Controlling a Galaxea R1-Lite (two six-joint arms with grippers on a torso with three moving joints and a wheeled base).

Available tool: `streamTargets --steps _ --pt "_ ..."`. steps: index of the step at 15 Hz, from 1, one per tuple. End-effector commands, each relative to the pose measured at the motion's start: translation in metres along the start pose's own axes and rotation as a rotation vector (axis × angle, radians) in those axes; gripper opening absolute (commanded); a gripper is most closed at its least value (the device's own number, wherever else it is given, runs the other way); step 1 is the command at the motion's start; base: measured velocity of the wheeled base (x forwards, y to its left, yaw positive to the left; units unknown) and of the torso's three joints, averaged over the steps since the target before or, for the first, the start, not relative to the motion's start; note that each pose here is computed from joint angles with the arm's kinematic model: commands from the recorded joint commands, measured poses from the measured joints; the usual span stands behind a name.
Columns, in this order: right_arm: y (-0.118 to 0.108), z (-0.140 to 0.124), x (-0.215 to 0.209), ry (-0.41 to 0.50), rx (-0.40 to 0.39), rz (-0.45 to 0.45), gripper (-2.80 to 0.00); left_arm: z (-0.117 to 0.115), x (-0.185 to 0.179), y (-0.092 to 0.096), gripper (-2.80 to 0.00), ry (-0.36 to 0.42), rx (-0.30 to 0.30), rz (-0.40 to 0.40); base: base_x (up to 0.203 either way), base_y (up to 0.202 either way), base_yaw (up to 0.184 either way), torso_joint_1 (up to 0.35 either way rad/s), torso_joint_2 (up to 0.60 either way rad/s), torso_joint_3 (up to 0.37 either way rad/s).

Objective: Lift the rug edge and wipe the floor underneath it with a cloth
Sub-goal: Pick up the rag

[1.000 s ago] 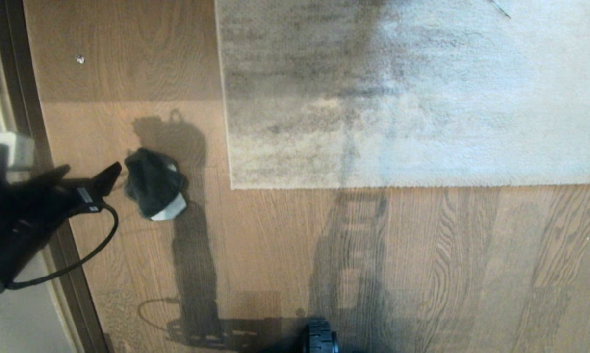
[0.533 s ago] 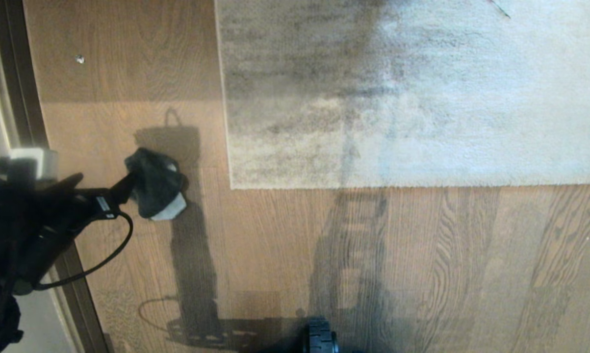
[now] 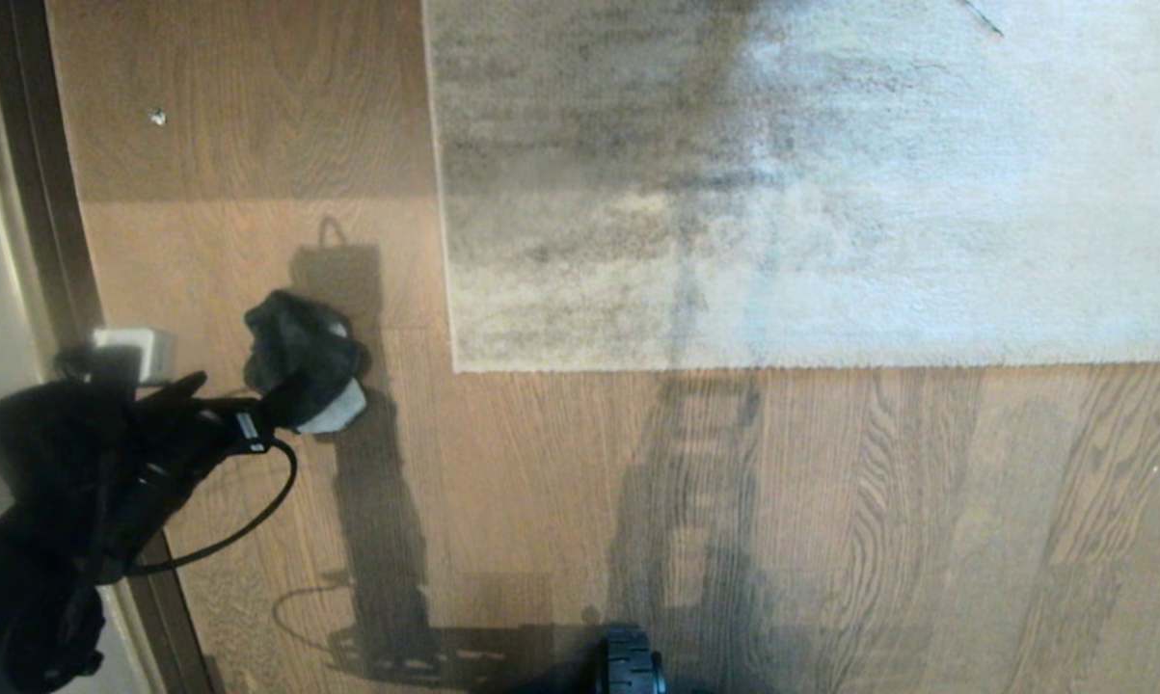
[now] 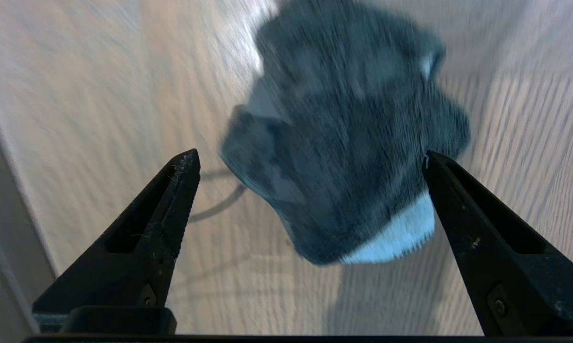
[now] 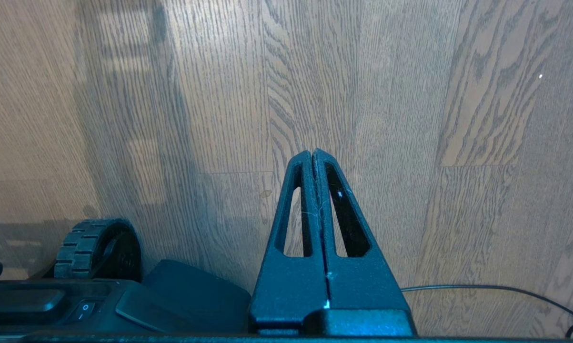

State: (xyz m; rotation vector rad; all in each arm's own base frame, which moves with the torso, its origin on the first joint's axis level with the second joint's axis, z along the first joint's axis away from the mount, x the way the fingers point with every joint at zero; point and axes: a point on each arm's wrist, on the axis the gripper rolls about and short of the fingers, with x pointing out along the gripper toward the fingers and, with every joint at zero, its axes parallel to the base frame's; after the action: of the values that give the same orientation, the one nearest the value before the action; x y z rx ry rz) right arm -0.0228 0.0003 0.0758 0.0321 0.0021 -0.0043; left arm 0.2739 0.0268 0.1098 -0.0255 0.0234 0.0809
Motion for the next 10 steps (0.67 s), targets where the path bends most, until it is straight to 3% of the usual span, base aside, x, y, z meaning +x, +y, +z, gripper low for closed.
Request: streamTargets --steps 1,10 --pt "0.0 0.0 0.0 0.0 0.0 0.001 -2.8 -0.006 0.006 -0.001 0.0 -0.01 -0.002 -0.005 0.0 0.0 0.0 0.0 0.0 0.0" --pt "0.0 0.0 0.0 0.0 0.0 0.0 -2.8 -0.008 0.029 -0.005 0.0 -0.036 -0.003 -0.02 0.0 0.0 0.0 0.0 0.0 0.0"
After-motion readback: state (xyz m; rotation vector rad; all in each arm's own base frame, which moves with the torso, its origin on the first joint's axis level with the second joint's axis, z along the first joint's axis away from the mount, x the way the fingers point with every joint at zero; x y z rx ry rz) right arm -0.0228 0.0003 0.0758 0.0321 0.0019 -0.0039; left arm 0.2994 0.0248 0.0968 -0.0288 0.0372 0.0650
